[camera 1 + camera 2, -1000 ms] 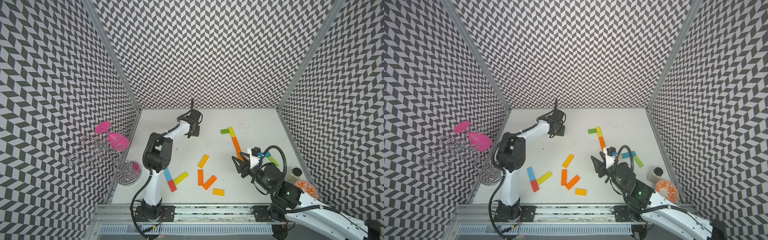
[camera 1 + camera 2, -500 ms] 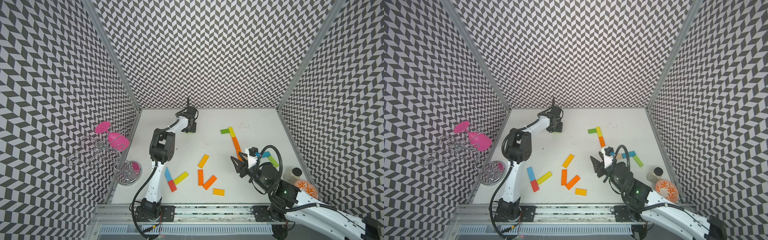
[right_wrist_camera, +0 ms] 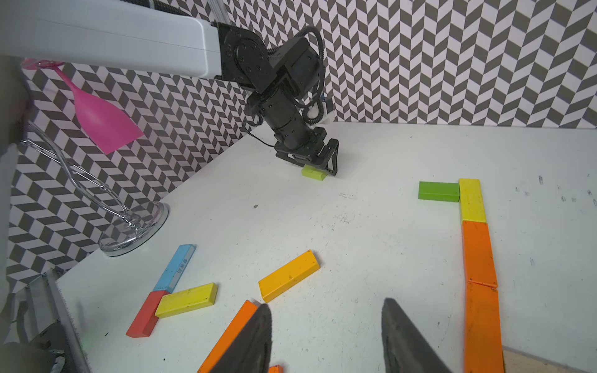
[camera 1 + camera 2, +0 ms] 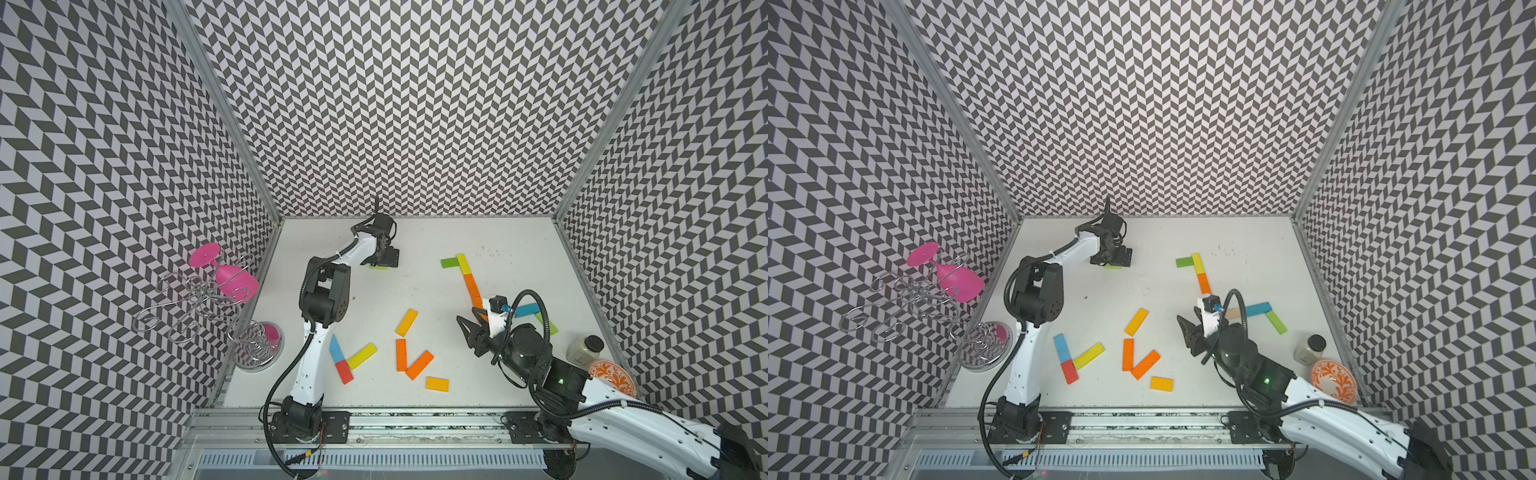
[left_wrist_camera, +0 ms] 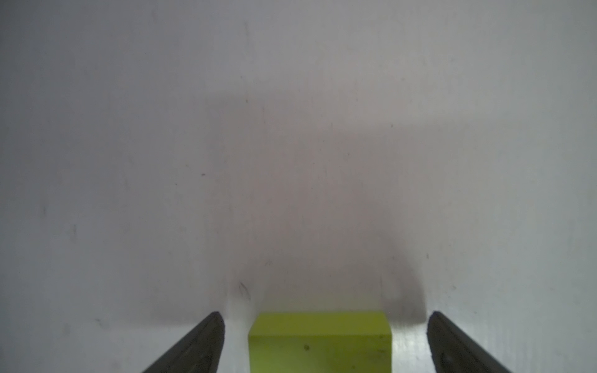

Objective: Assemble a giraffe with building blocks
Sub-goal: Place the building block at the center of the board, then pick up the building block from the center of the board.

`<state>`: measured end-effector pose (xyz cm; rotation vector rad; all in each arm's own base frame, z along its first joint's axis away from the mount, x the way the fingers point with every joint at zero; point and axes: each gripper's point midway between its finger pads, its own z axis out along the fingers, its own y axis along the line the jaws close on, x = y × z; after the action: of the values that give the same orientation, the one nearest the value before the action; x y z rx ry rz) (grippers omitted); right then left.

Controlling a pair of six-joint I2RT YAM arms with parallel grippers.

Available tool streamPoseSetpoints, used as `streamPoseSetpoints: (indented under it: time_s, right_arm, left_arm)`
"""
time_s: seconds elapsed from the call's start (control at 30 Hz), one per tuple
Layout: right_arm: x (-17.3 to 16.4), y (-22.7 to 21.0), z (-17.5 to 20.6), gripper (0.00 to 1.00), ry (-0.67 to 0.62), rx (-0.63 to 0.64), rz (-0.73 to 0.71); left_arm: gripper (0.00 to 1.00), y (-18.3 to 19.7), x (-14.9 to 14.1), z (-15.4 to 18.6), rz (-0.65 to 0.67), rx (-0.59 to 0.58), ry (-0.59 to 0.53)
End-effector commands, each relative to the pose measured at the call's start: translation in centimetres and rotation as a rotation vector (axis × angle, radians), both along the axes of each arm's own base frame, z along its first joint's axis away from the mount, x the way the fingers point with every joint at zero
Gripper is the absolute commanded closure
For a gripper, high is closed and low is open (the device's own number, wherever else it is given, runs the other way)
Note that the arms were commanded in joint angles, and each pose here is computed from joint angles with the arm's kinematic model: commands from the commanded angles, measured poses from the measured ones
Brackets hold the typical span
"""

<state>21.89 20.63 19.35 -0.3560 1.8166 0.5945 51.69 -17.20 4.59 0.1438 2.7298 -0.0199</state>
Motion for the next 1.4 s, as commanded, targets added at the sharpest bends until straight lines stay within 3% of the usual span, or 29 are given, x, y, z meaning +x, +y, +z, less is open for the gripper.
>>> streamPoseSetpoints:
  time_s: [0.0, 0.13, 0.27, 0.57, 0.67, 1.1, 1.37]
  right_arm:
    - [0.4, 0.5, 2.1, 0.47, -0.002, 0.071, -0.016]
    - [0.5, 1.1, 2.0, 0.47, 0.021, 0.084, -0.003]
    - [-0.1, 2.6, 1.5, 0.50, 0.023, 0.073, 0.086]
    - [-2.3, 5.3, -2.1, 0.52, -0.015, -0.020, 0.276]
    - [-2.5, 5.5, -2.6, 0.52, -0.014, -0.025, 0.290]
    - [-2.7, 5.2, -3.3, 0.52, 0.013, -0.014, 0.280]
    - [-3.0, 4.7, -3.5, 0.52, 0.011, -0.007, 0.273]
  left_arm:
    - [0.00, -1.5, 0.0, 9.8, -0.034, -0.075, -0.165]
    - [0.00, -2.8, -2.6, 17.1, -0.094, -0.113, -0.295]
    - [0.02, -3.3, -7.2, 18.9, -0.177, -0.106, -0.311]
    - [0.08, -4.9, -18.3, 11.2, -0.336, -0.201, -0.100]
    - [0.08, -5.6, -20.5, 9.2, -0.364, -0.211, -0.050]
    - [0.14, -10.2, -24.7, 2.7, -0.449, -0.199, 0.110]
    - [0.20, -9.7, -25.6, -0.3, -0.435, -0.125, 0.166]
